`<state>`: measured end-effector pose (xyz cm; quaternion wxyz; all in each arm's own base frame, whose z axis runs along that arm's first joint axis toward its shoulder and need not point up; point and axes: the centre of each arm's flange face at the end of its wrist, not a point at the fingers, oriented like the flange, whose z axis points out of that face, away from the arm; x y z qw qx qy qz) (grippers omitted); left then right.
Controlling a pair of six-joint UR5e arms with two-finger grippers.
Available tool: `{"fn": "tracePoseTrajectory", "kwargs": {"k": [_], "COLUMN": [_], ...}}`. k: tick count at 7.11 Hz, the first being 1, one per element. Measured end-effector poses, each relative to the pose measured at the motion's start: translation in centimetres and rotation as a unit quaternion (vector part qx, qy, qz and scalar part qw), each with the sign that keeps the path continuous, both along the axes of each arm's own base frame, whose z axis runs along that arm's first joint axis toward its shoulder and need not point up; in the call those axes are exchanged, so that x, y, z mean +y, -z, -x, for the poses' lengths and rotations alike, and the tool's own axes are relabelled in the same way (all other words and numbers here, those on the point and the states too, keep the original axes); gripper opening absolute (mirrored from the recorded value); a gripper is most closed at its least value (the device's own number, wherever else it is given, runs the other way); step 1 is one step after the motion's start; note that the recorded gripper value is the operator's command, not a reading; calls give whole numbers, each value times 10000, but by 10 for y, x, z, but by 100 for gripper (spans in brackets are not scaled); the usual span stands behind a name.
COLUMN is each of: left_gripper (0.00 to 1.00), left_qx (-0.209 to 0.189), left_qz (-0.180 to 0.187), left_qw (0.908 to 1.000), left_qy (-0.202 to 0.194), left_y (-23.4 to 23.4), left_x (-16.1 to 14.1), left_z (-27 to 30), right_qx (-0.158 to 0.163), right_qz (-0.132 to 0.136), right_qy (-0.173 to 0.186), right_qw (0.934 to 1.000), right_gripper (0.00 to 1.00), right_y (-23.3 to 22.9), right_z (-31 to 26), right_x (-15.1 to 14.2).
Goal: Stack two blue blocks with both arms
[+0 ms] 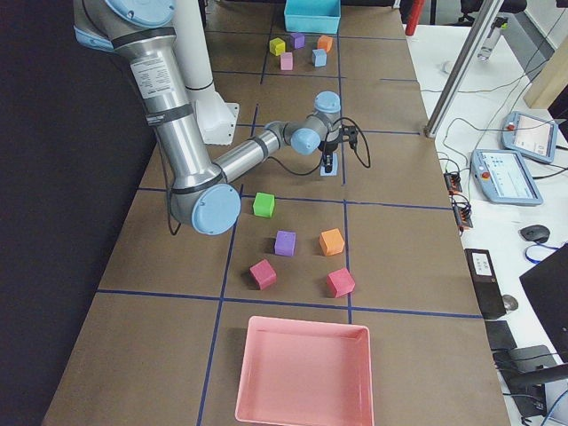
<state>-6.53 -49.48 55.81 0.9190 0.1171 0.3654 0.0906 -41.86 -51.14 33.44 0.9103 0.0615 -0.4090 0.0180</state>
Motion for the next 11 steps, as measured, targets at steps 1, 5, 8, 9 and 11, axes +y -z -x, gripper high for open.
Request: {"fn": "tracePoseTrajectory", "kwargs": {"k": [1,5,8,9,11], "left_gripper": [100,100,100,100,100], "left_qx": [7,11,11,11,11], "left_qz": [3,21,22,25,29], "left_qw": [10000,10000,10000,10000,10000], "left_qy": [-1,0,0,0,0], "left_y": [0,-2,-2,-2,-3], "left_x": [0,0,0,0,0], "left_z": [0,0,0,0,0], "right_qx": [117,349,547,550,528], "right_qz": [129,320,264,260,270], "right_qy": [-191,-361,-226,-212,-226], "right_qw": [9997,9982,9979,9979,9980], "right_gripper": [2,1,10,36,98], "right_y": [49,160,151,150,151], "right_z": [45,191,213,214,214], "right_x": [1,18,25,24,25]}}
